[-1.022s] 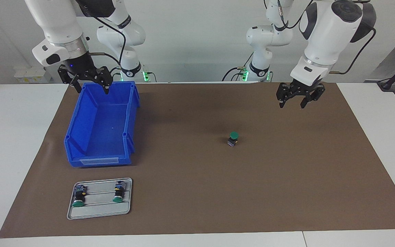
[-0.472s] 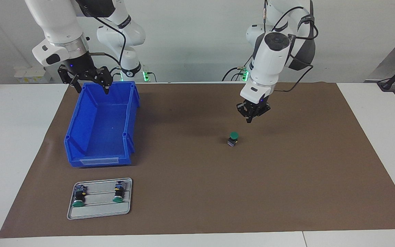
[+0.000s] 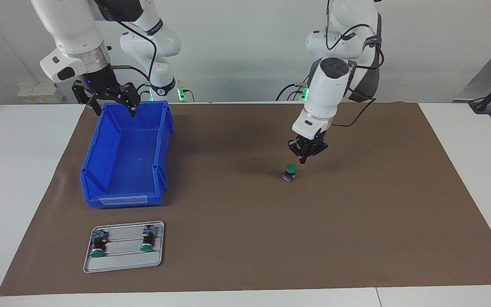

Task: Place and press button with both arms

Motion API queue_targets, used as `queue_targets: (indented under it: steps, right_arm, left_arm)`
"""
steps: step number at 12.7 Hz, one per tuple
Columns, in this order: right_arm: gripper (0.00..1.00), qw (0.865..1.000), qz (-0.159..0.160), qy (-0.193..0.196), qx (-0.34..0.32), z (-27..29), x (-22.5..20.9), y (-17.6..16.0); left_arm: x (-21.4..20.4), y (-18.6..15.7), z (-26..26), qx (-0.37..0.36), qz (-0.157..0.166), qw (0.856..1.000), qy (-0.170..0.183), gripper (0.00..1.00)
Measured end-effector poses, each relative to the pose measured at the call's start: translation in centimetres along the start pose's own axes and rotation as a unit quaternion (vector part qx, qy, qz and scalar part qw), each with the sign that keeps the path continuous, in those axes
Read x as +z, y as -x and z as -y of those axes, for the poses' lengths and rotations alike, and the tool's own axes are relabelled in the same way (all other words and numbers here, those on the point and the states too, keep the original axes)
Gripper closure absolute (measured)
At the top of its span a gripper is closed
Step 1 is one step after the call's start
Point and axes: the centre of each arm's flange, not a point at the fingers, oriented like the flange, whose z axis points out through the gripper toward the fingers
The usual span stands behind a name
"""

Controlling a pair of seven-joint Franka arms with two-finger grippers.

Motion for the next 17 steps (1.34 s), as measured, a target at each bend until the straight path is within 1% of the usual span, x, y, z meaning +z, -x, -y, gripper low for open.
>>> queue_targets:
  steps: [4,10,13,14,17]
  right_arm:
    - [0.00,1.000,0.000,0.000,0.001,-0.1,0.0,0.0]
    - [0.00,1.000,0.000,0.000,0.001,-0.1,0.0,0.0]
    - [0.00,1.000,0.000,0.000,0.001,-0.1,0.0,0.0]
    - [0.00,1.000,0.000,0.000,0.001,-0.1,0.0,0.0]
    - [0.00,1.000,0.000,0.000,0.001,-0.1,0.0,0.0]
  left_arm:
    - [3.4,0.5,-1.2,0.006,0.014,1.000,0.000,0.99]
    - [5.4,1.5,-1.5,0.008,0.027,1.000,-0.005,0.99]
    - [6.6,2.2,-1.2,0.006,0.022,1.000,-0.002,0.99]
    - [6.8,2.2,-1.1,0.006,0.016,1.000,0.001,0.99]
    - [6.8,2.4,-1.0,0.006,0.010,1.000,0.003,0.99]
